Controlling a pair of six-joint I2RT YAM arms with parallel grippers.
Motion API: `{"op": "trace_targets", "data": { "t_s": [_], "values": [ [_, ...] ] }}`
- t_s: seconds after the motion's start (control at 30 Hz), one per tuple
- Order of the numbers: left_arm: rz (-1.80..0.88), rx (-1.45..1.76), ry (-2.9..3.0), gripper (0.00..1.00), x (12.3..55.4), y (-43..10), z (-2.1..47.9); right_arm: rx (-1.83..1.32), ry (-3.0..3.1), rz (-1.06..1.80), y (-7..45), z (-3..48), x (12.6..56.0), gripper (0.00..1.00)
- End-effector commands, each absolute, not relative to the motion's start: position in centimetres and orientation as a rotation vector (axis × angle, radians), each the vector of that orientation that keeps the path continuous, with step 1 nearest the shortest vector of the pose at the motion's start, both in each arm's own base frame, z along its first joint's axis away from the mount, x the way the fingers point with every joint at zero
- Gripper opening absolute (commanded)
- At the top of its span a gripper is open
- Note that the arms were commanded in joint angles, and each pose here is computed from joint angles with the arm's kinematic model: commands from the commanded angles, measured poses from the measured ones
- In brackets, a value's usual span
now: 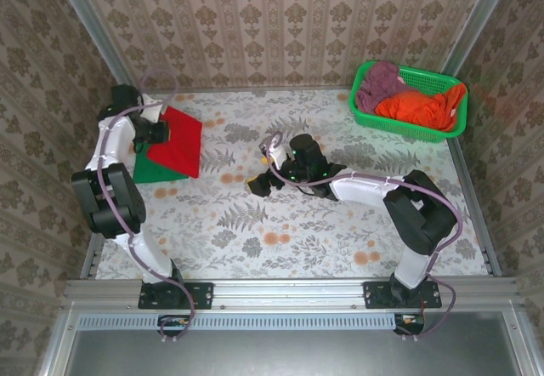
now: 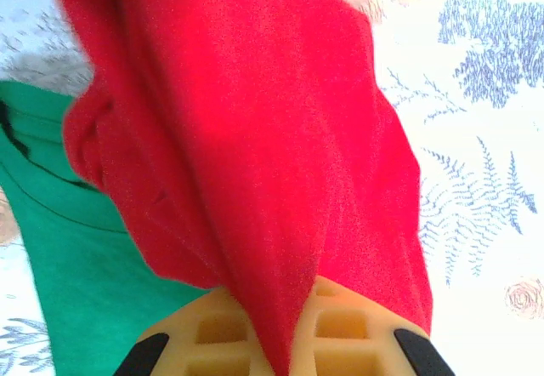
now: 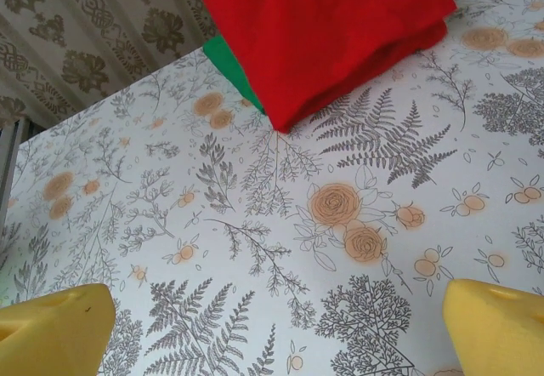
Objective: Fold and stack the t-shirts
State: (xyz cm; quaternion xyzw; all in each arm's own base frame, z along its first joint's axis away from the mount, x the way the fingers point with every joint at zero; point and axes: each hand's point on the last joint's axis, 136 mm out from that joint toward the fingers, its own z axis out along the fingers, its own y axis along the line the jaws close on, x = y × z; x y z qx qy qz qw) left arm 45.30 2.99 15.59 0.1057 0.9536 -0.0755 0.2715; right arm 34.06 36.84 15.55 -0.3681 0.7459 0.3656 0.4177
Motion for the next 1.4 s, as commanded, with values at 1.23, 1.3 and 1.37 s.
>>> {"op": "trace_targets", "data": {
  "t_s": [1.23, 1.3, 1.37],
  "values": [
    [-0.25, 0.09, 2.615, 0.02, 44.8, 8.4, 11.5, -0.945, 1.891, 0.971, 38.3, 14.9, 34.4, 1.0],
    [-0.195, 0.067, 2.647, 0.09, 44.7, 9.2, 10.3, -0.945, 1.895, 0.972, 38.3, 14.7, 34.4, 1.0],
    [-0.125, 0.033, 2.684, 0.18, 44.6, 10.3, 9.4, -0.945, 1.898, 0.971, 38.3, 14.6, 34.4, 1.0]
  ]
}}
